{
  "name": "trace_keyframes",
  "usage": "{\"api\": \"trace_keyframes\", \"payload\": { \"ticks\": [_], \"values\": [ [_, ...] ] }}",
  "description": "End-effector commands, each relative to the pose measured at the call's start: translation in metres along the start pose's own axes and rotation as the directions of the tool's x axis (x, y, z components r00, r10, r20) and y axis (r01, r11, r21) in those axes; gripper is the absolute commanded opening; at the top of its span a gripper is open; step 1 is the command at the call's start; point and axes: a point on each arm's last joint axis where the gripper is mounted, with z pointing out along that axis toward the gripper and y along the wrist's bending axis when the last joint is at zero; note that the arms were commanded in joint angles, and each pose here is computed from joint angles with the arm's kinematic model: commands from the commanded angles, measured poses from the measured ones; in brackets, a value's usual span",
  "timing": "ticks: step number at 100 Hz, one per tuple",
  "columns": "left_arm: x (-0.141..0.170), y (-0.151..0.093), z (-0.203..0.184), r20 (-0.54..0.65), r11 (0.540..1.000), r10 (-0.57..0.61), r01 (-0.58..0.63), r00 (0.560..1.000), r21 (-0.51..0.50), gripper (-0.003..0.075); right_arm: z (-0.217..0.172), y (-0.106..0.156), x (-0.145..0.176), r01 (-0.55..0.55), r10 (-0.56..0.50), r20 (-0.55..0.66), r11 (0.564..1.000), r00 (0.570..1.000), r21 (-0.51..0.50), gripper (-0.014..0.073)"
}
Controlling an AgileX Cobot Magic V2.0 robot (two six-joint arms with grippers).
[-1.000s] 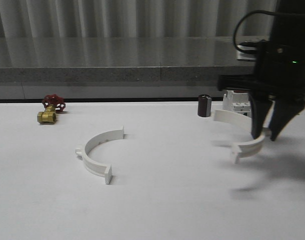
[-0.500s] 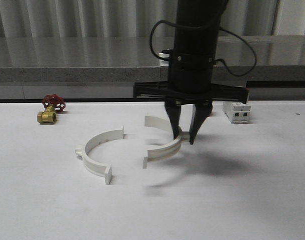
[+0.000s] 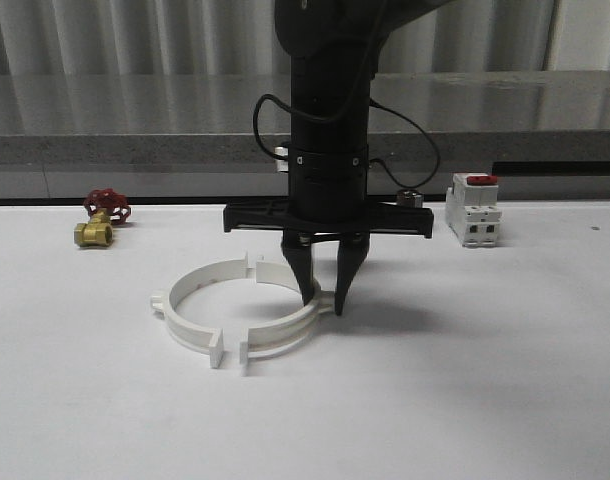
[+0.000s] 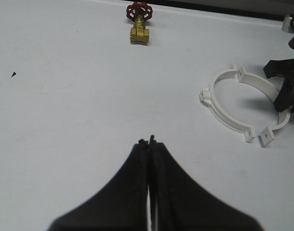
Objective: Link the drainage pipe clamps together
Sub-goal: 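Carry the clamp half toward the first half and press their ends together, then open the right gripper and lift it away from the joined ring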
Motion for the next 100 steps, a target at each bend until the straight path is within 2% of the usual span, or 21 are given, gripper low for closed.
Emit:
{"api": "trace_keyframes", "payload": {
  "ticks": [1,33,40,55,63,81,100],
  "values": [
    [-0.013,-0.004,-0.005,0.087,1.0,0.0,-0.002,0.996,0.023,-0.002,-0.036,0.005,-0.004,-0.007,0.014,0.083,0.996,0.996,-0.084,0.0099],
    [-0.013,-0.004,-0.005,0.087,1.0,0.0,-0.002,0.996,0.023,-0.002,-0.022,0.007,-0.005,-0.043,0.049,0.059,0.995,0.997,-0.09,0.0106],
    [-0.013,-0.004,-0.005,0.087,1.0,0.0,-0.002,0.996,0.023,-0.002,-0.022,0.008,-0.005,-0.043,0.049,0.061,0.995,0.997,-0.092,0.0157],
    [-0.013,-0.004,-0.005,0.087,1.0,0.0,-0.002,0.996,0.023,-0.002,-0.022,0.007,-0.005,-0.043,0.049,0.06,0.995,0.997,-0.091,0.0382],
    [-0.013,-0.004,-0.005,0.087,1.0,0.0,-0.002,0.996,0.023,-0.002,-0.026,0.007,-0.005,-0.042,0.049,0.066,0.994,0.997,-0.096,0.0435],
    [-0.013,-0.004,-0.005,0.087,1.0,0.0,-0.002,0.996,0.023,-0.002,-0.049,0.003,-0.004,0.0,0.009,0.112,0.996,0.994,-0.086,0.0436],
    [-0.013,-0.004,-0.005,0.087,1.0,0.0,-0.002,0.996,0.023,-0.002,-0.077,-0.009,0.002,0.16,-0.156,0.136,0.987,0.978,-0.013,0.0436]
  ]
}}
